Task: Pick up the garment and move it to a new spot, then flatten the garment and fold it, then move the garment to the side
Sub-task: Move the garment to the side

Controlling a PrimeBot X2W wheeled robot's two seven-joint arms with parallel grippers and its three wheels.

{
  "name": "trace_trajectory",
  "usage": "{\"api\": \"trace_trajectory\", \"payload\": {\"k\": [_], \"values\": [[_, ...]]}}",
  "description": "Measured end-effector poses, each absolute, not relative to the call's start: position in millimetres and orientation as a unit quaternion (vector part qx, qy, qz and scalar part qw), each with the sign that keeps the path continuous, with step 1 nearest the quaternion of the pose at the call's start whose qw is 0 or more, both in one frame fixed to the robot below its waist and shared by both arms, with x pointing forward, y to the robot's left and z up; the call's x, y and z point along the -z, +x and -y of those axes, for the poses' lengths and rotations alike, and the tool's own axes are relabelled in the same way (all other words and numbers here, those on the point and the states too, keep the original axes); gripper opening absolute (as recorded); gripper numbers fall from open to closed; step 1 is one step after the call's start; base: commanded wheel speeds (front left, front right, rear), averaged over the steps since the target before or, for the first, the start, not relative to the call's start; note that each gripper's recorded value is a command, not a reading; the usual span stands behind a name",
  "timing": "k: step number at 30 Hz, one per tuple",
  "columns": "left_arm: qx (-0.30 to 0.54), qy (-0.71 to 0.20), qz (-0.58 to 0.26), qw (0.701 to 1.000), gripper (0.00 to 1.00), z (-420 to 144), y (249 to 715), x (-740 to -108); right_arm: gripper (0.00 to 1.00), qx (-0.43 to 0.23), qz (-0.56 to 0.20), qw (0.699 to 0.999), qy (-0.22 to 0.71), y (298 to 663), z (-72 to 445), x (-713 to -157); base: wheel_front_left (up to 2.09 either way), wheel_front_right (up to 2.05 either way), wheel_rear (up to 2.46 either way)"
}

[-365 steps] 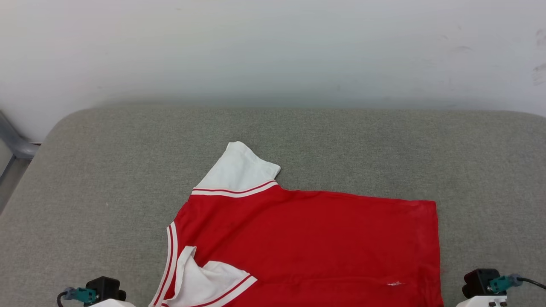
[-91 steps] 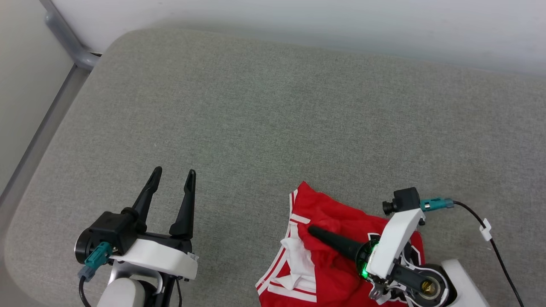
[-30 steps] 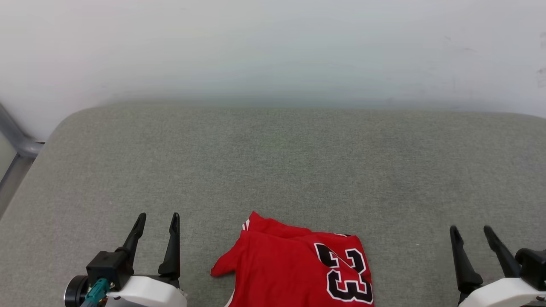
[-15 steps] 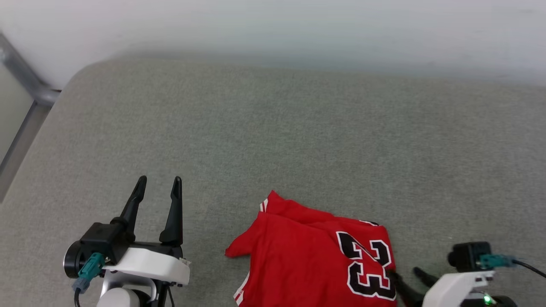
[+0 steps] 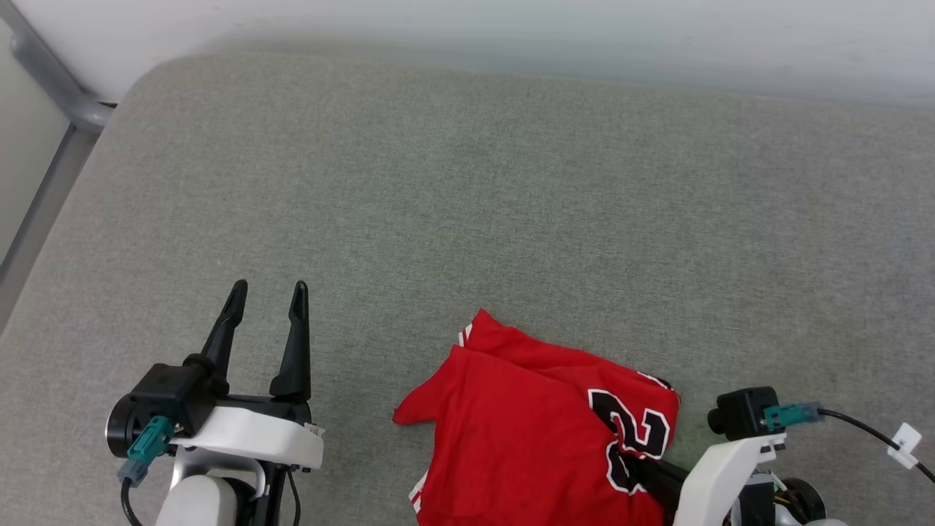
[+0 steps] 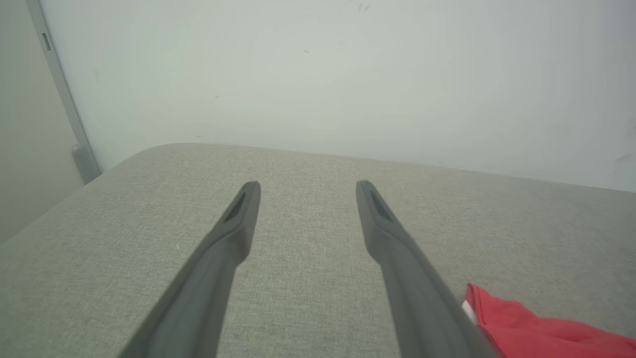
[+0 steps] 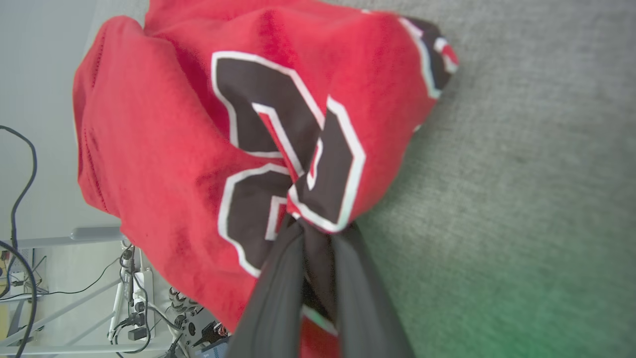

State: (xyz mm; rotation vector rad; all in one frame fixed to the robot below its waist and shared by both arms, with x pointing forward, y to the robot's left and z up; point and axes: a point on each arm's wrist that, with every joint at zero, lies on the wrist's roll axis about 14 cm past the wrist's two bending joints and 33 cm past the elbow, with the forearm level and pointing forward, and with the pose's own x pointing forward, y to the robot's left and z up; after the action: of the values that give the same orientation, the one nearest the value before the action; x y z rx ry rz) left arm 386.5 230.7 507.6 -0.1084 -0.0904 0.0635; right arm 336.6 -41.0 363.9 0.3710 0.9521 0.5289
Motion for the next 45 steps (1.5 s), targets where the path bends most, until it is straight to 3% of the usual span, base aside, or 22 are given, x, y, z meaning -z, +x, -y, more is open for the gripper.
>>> {"api": "trace_trajectory", "payload": {"k": [11,22,29,36,45], "values": [[0.010,-0.040,0.059,0.997,1.00,-206.0,395.1,-516.7,0.00,-0.240,-0.390,0.883,0.102,347.7,77.0,-397.9,0.00,0.00,0.00],[0.114,-0.045,0.084,0.989,1.00,-136.8,432.9,-527.5,0.00,-0.090,-0.383,0.918,0.043,345.7,196.7,-407.7,0.00,0.00,0.00],[0.189,-0.047,0.087,0.977,1.00,-91.6,473.7,-515.5,0.00,-0.003,-0.355,0.935,0.017,375.3,253.6,-411.9,0.00,0.00,0.00],[0.241,-0.057,0.074,0.966,1.00,-59.9,506.3,-486.9,0.00,0.117,-0.342,0.932,-0.038,393.6,337.9,-417.1,0.00,0.00,0.00],[0.275,-0.072,0.079,0.956,1.00,-41.4,533.2,-469.5,0.00,0.265,-0.344,0.891,-0.129,396.4,452.7,-441.3,0.00,0.00,0.00]]}}
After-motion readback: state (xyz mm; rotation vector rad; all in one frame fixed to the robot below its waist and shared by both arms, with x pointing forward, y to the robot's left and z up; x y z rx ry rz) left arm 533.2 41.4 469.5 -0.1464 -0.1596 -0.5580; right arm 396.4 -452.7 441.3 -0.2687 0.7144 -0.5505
